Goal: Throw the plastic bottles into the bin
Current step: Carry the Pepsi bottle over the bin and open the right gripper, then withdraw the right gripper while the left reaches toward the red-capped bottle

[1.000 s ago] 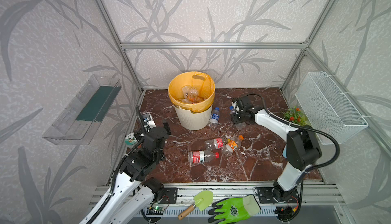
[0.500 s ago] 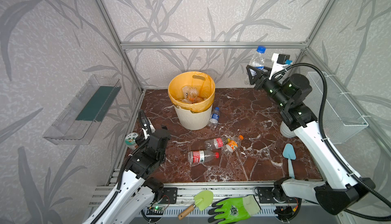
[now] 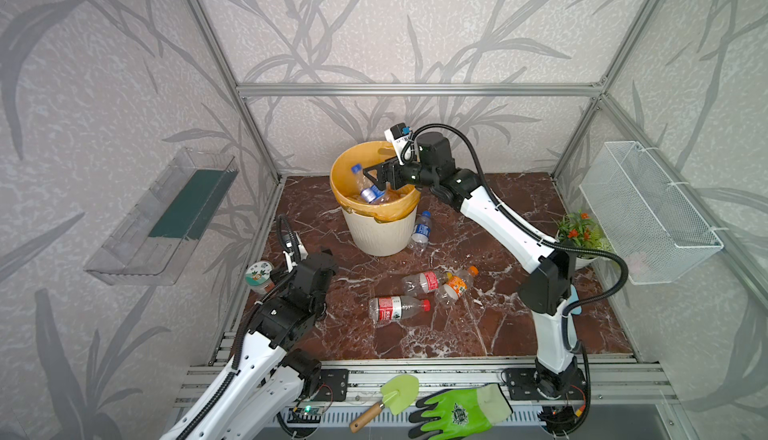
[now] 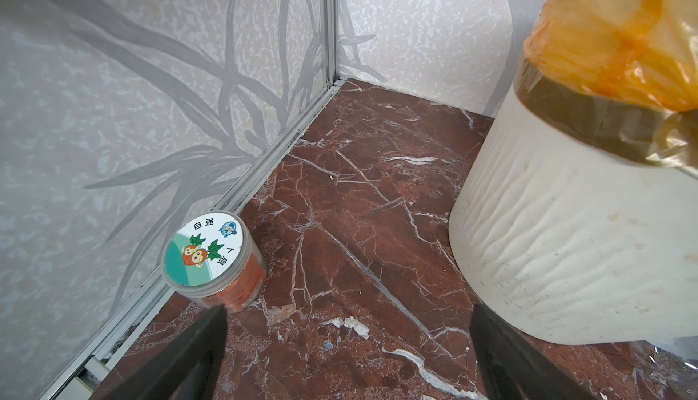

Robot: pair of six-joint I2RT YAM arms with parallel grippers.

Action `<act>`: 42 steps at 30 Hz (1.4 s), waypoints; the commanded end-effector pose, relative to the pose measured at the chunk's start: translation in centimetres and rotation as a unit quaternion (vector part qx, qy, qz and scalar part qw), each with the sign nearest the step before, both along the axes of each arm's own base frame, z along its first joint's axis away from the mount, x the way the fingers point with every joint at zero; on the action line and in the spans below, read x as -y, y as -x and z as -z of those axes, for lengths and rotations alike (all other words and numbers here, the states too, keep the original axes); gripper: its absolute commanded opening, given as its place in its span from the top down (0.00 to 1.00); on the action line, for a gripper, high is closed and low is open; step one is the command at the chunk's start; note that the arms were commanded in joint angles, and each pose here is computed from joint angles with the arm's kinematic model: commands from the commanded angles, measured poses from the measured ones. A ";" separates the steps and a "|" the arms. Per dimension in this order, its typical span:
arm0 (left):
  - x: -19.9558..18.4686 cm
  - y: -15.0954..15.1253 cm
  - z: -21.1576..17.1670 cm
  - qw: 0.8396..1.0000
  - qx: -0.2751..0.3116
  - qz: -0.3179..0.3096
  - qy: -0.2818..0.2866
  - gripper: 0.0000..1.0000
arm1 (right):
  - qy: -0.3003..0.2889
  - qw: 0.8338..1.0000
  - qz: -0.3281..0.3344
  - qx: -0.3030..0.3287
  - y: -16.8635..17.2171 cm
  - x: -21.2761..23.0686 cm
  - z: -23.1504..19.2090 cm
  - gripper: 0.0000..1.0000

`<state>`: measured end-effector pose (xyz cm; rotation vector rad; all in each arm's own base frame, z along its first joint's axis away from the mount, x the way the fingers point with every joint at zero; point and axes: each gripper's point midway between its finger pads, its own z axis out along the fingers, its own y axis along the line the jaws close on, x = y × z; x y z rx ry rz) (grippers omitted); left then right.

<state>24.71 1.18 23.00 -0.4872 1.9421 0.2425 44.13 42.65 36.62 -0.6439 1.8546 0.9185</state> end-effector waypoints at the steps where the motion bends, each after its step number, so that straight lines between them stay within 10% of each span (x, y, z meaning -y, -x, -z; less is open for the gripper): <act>1: -0.1 0.2 -1.1 1.000 -0.001 0.006 -0.005 0.01 | 0.017 0.994 0.034 0.099 2.6 5.8 -10.1 0.01; 10: 1.0 0.1 -2.7 0.999 0.012 0.053 -0.006 0.01 | -0.030 0.985 0.126 0.116 4.4 14.7 -10.7 0.01; 27: 8.3 -0.5 -1.5 0.967 -0.053 0.227 -0.101 0.01 | -0.045 0.949 0.296 -0.099 5.0 28.8 8.3 0.01; 34: 12.8 0.5 0.8 0.910 -0.124 0.347 -0.189 0.04 | -0.044 0.915 0.362 -0.171 7.5 32.5 15.1 0.01; 42: 17.5 2.7 5.3 0.799 -0.222 0.464 -0.312 0.05 | -0.061 0.898 0.386 -0.202 8.3 33.7 17.6 0.01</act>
